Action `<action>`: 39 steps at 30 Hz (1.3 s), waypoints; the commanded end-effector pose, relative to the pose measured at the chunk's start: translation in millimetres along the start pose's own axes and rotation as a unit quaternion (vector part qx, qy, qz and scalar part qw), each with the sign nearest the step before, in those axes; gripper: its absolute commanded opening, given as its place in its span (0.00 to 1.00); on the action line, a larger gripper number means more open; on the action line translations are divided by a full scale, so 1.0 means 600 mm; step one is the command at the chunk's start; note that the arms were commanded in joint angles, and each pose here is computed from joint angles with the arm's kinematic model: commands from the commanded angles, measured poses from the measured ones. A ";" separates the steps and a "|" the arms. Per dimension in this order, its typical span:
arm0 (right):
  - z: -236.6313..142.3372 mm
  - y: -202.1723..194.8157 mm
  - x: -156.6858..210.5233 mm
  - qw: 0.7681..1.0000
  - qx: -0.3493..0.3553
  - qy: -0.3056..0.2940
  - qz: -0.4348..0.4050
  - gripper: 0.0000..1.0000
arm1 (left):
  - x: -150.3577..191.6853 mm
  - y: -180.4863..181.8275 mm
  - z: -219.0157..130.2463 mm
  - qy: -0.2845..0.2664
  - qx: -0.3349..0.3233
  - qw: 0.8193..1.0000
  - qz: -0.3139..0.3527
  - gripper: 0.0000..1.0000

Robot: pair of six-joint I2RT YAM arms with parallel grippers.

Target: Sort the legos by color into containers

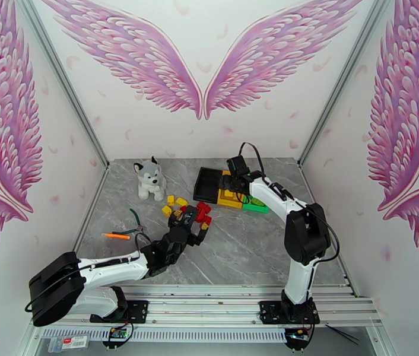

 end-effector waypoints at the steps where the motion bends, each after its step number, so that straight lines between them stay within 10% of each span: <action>1: -0.025 0.044 0.006 0.999 -0.017 -0.016 -0.039 0.65 | -0.023 0.028 -0.001 -0.019 -0.027 0.999 -0.021 0.99; 21: -0.083 0.241 0.175 0.980 -0.136 0.025 -0.145 0.75 | -0.008 0.214 0.013 0.030 -0.166 0.973 -0.155 0.99; 28: -0.141 0.237 0.237 0.974 -0.144 -0.003 -0.174 0.99 | 0.017 0.269 0.013 0.054 -0.202 0.953 -0.218 0.99; 39: -0.154 0.222 0.223 0.977 -0.126 -0.028 -0.169 0.99 | 0.016 0.257 0.102 0.133 -0.196 0.937 -0.259 0.99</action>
Point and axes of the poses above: each hand's point on the last joint's axis, 136 mm out from that joint toward the fingers, its own z axis out along the fingers, its own y axis along the line the jaws close on, x = y × z, the point moved 1 cm from there along -z, back along the fingers, and after that the axes turned 15 degrees about -z, right-handed, at the moved point
